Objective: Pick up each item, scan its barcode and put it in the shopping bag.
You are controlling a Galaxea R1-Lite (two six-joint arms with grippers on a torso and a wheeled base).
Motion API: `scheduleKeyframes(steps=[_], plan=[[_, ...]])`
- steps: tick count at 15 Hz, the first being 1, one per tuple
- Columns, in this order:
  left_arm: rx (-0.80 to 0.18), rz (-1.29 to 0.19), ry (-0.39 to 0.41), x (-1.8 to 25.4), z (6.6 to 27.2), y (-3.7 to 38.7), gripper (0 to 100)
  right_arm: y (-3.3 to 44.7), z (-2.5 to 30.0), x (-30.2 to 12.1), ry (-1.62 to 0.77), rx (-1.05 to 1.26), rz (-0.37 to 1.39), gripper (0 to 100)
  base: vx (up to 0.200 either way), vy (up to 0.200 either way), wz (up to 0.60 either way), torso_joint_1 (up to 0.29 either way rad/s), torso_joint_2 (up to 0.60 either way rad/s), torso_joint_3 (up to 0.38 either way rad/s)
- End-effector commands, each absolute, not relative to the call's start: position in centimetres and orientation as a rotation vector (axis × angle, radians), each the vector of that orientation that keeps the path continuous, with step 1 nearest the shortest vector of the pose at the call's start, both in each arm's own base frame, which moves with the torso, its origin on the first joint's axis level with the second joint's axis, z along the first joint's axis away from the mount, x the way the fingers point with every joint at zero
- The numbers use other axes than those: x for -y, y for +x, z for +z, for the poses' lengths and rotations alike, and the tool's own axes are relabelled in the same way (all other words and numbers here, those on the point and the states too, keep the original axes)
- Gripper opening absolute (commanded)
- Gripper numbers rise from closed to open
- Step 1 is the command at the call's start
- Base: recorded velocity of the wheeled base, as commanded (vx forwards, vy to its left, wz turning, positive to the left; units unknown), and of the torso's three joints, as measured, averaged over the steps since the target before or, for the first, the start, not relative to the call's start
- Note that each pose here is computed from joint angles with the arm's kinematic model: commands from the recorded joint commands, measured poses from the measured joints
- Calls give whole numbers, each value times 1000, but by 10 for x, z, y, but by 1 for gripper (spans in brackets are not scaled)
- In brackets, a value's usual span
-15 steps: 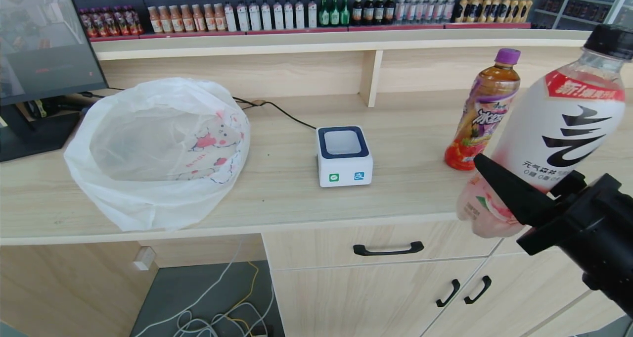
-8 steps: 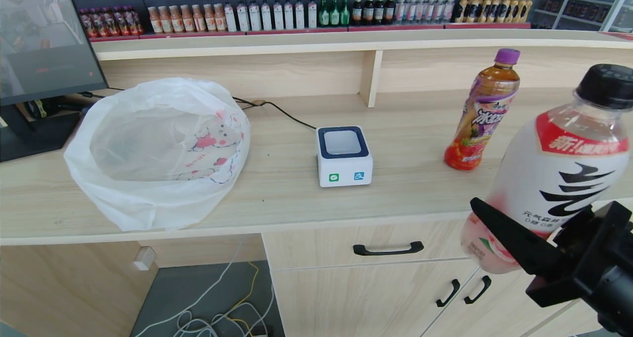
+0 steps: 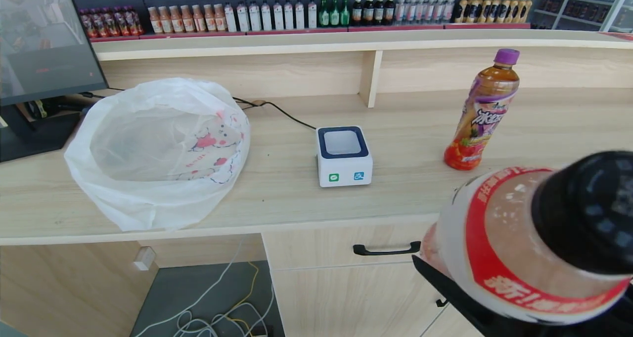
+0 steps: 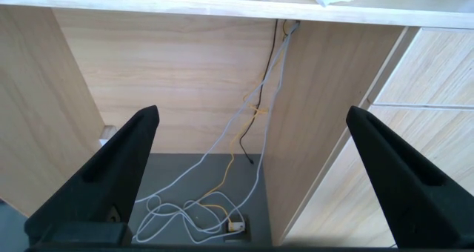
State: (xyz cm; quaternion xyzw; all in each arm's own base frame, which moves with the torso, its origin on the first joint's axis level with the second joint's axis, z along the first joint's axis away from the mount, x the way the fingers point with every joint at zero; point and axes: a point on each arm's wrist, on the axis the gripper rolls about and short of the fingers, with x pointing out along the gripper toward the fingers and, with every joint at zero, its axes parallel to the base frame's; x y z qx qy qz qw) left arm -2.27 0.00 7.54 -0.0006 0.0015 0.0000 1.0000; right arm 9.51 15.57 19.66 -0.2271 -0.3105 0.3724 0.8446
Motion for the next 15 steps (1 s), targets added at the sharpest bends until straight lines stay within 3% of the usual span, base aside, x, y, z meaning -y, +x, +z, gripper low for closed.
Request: scheduleKeyframes(steps=[1,7,15], plan=[[-3,0,-2,0,75,-23,100,90,190,-187,-514,680,898,0,0,0,0,0,0,0],[-3,0,-2,0,75,-23,100,81,177,-183,-563,752,1105,0,0,0,0,0,0,0],[-3,0,-2,0,75,-23,100,100,180,-181,-930,952,874,0,0,0,0,0,0,0]])
